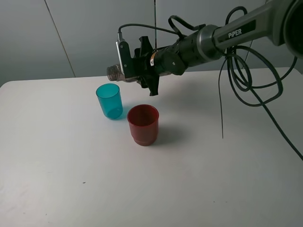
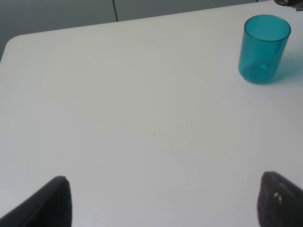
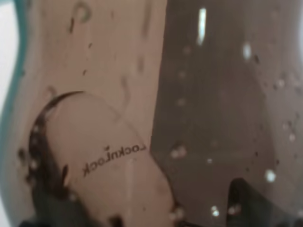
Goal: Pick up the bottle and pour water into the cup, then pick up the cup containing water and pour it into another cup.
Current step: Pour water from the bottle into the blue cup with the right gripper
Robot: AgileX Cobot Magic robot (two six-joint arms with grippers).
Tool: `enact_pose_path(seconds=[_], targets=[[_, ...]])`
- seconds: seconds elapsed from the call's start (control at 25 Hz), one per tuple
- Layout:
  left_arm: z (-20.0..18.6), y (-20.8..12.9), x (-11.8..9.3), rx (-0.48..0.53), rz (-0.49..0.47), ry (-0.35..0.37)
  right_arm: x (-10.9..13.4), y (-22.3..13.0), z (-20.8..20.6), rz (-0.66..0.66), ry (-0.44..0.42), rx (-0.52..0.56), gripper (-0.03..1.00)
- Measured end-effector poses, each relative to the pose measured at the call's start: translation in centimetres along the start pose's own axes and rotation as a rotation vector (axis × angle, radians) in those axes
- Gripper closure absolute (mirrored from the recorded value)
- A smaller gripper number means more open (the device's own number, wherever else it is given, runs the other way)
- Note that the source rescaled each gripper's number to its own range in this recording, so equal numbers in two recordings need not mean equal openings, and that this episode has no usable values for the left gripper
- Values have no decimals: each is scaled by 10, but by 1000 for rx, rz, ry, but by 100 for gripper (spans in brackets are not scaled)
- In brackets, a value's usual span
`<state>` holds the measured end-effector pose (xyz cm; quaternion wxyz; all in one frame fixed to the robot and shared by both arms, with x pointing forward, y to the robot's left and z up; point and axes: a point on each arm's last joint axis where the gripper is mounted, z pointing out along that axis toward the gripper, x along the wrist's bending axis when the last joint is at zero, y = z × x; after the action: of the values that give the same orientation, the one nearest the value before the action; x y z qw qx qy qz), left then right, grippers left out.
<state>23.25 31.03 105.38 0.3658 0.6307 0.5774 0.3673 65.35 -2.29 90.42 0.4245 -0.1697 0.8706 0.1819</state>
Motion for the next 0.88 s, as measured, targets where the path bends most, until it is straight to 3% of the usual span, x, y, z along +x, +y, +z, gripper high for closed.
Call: enact_pose_path(seconds=[0.88], targets=[[0, 0, 0, 0, 0, 0, -13, -15, -1, -216, -57, 15, 97]])
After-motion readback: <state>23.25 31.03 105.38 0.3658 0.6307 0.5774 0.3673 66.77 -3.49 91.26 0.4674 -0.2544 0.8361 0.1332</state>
